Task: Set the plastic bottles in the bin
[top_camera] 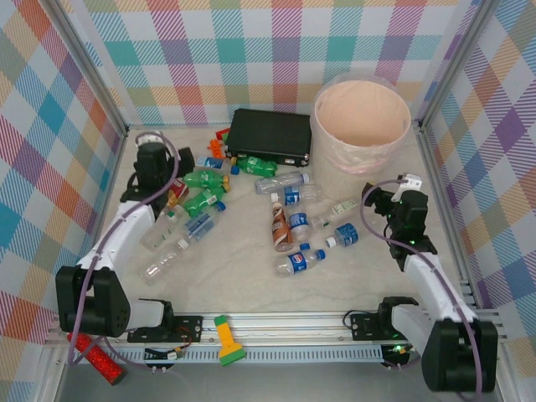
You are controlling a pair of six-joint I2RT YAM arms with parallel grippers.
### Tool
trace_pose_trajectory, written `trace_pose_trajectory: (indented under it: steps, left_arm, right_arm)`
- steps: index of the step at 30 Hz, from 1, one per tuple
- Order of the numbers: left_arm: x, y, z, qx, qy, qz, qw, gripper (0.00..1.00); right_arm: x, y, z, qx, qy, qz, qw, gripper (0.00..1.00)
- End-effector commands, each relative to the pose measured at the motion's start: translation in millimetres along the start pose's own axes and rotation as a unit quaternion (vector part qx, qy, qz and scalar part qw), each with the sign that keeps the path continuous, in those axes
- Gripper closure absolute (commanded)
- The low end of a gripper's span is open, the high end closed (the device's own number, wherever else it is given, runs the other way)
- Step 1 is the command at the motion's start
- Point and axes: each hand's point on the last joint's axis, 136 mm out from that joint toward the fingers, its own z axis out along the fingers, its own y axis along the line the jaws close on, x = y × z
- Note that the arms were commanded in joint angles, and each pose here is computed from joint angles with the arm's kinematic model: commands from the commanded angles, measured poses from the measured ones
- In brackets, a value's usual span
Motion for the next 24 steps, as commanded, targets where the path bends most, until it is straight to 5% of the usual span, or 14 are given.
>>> trace_pose_trajectory:
  steps: [1,10,16,24]
  left_arm:
    - [38,25,-31,-0.066,0.128,-0.085,0.986,0.01]
    - [55,-29,-71,0.101,0.191,-0.179,0.960,0.00]
    - [73,-56,-92,0.148,0.214,-0.145,0.954,0.00]
    - [102,-104,-102,0.199,0.260,-0.075,0.942,0.00]
  right_arm:
    - [24,-23,-31,0.082,0.076,0.128,0.985,0.01]
    - [36,14,-74,0.010,0.175,0.205,0.963,0.01]
    - [76,15,-90,0.050,0.309,0.230,0.922,0.01]
    - [117,28,-91,0.065,0.413,0.318,0.851,0.00]
